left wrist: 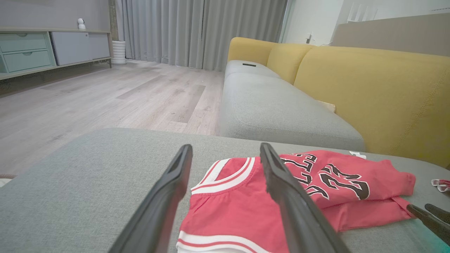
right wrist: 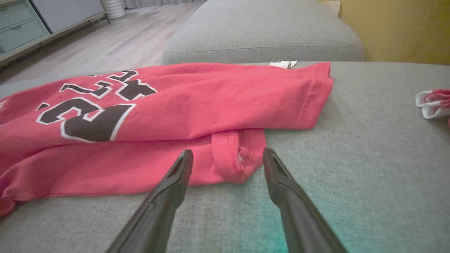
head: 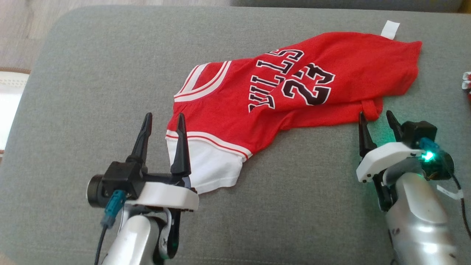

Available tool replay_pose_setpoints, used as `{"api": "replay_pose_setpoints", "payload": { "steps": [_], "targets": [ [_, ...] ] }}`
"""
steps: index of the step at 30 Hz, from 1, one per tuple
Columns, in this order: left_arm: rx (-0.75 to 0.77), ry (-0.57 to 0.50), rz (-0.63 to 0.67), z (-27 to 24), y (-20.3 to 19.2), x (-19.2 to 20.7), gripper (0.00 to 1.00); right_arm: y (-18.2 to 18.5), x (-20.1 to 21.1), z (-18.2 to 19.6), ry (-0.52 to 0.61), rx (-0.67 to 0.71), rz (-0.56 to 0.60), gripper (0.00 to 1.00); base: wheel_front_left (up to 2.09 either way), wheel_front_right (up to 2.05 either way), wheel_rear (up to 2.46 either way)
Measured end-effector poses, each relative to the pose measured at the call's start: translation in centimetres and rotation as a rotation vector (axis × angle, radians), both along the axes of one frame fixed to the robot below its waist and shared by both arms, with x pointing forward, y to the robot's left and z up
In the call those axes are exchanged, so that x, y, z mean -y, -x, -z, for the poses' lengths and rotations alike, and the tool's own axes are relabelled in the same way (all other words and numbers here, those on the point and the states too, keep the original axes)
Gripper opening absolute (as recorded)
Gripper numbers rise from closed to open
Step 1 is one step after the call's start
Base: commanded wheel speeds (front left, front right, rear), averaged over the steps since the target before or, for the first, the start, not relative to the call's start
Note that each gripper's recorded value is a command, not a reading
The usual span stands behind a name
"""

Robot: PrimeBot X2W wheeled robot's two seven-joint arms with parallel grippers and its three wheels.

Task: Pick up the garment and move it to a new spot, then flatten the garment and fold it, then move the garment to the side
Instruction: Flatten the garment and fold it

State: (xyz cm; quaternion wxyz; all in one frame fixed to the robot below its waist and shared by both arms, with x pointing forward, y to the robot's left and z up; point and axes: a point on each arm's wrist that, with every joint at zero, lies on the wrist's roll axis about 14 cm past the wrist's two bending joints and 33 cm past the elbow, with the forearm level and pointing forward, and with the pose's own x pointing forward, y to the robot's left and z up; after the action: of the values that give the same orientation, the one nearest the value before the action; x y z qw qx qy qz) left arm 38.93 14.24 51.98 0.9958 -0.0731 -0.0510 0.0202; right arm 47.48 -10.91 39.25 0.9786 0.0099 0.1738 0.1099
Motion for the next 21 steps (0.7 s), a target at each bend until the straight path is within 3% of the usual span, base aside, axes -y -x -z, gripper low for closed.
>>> {"api": "replay_pose_setpoints", "payload": {
  "steps": [11, 13, 14, 21],
  "targets": [
    [0.0, -0.001, 0.01, 0.1, -0.7, 0.3, 1.0, -0.4, 0.1, 1.5, 0.002, -0.047, 0.008, 1.0, 0.0, 0.0, 0.0],
    [-0.001, -0.001, 0.013, 0.1, -0.7, 0.4, 1.0, -0.4, 0.1, 1.7, 0.003, -0.06, 0.008, 0.46, 0.0, 0.0, 0.0],
    [-0.001, 0.0, 0.016, 0.1, -0.8, 0.5, 1.0, -0.3, 0.1, 1.9, 0.003, -0.072, 0.008, 0.0, 0.0, 0.0, 0.0],
    [0.004, 0.003, 0.033, 0.0, -0.9, 1.1, 1.0, 0.0, 1.8, 1.5, 0.001, -0.061, 0.058, 0.0, 0.0, 0.0, 0.0]
  ]
}}
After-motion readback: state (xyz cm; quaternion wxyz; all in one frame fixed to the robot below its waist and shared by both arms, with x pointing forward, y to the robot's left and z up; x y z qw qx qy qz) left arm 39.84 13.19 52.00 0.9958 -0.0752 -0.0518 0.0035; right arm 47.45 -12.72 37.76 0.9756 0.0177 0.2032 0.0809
